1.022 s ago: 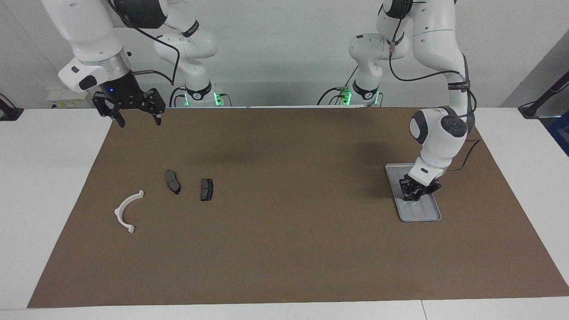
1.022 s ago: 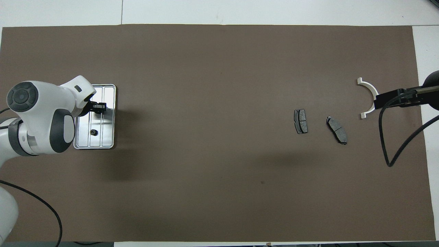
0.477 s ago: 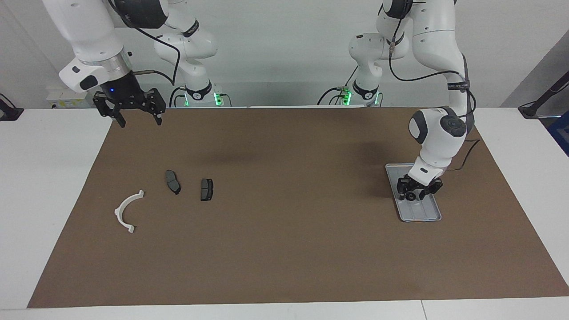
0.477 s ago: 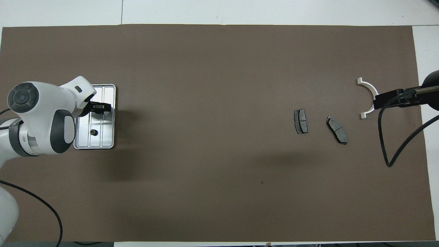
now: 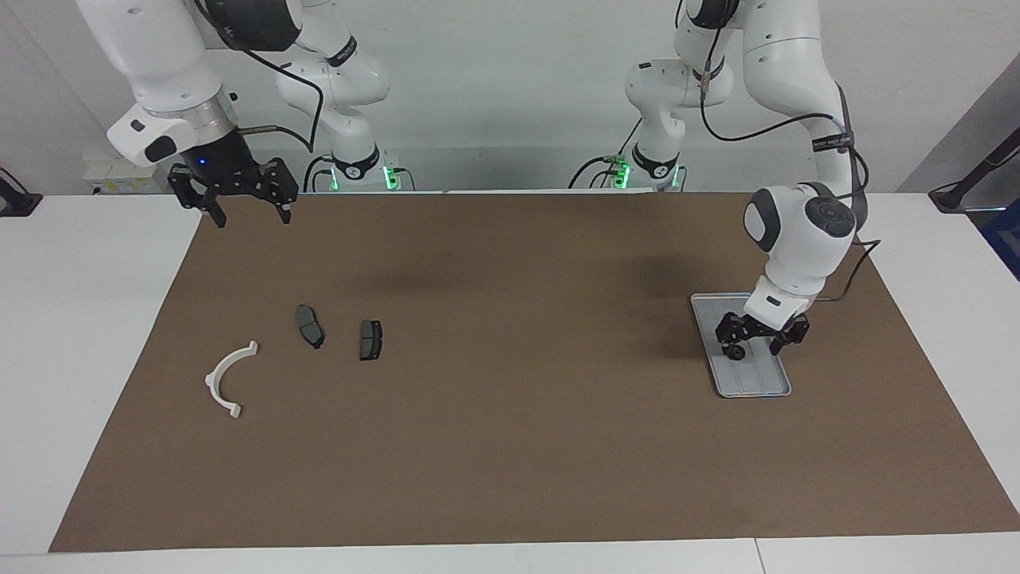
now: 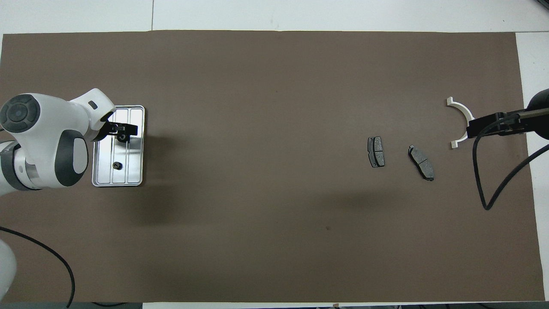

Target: Pick bearing gear from pile to tray

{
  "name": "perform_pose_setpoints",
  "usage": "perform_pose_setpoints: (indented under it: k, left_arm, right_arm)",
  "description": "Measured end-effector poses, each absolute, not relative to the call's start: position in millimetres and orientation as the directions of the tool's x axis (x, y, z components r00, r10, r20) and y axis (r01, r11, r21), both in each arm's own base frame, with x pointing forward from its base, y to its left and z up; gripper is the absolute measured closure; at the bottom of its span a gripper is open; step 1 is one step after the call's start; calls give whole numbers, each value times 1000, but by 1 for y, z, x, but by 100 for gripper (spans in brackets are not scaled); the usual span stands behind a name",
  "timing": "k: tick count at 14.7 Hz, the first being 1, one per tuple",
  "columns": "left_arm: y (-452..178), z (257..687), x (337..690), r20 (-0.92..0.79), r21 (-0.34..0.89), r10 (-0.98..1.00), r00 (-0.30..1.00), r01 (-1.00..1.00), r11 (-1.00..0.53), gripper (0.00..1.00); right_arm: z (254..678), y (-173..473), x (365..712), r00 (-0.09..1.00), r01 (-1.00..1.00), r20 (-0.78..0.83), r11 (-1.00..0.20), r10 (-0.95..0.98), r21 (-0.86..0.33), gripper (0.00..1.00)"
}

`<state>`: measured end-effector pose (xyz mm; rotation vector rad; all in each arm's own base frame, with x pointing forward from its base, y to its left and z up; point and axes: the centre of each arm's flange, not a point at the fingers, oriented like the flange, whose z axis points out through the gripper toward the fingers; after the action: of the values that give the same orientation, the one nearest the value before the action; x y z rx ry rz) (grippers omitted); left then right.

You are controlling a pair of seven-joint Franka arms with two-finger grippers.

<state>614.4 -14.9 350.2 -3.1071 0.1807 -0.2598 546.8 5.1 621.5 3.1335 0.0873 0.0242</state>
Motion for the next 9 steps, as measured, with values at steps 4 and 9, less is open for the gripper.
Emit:
perform_pose_setpoints:
  k: [4, 9]
  left_arm:
    - [-15, 411, 611, 247, -7, -12, 969, -11, -1000, 0]
    - [-12, 504, 575, 237, 5, 25, 971, 25, -1000, 0]
  right_arm:
    - [621, 5, 547, 998, 56, 15, -998, 56, 7, 0]
    - [621, 5, 547, 998, 56, 15, -998, 56, 7, 0]
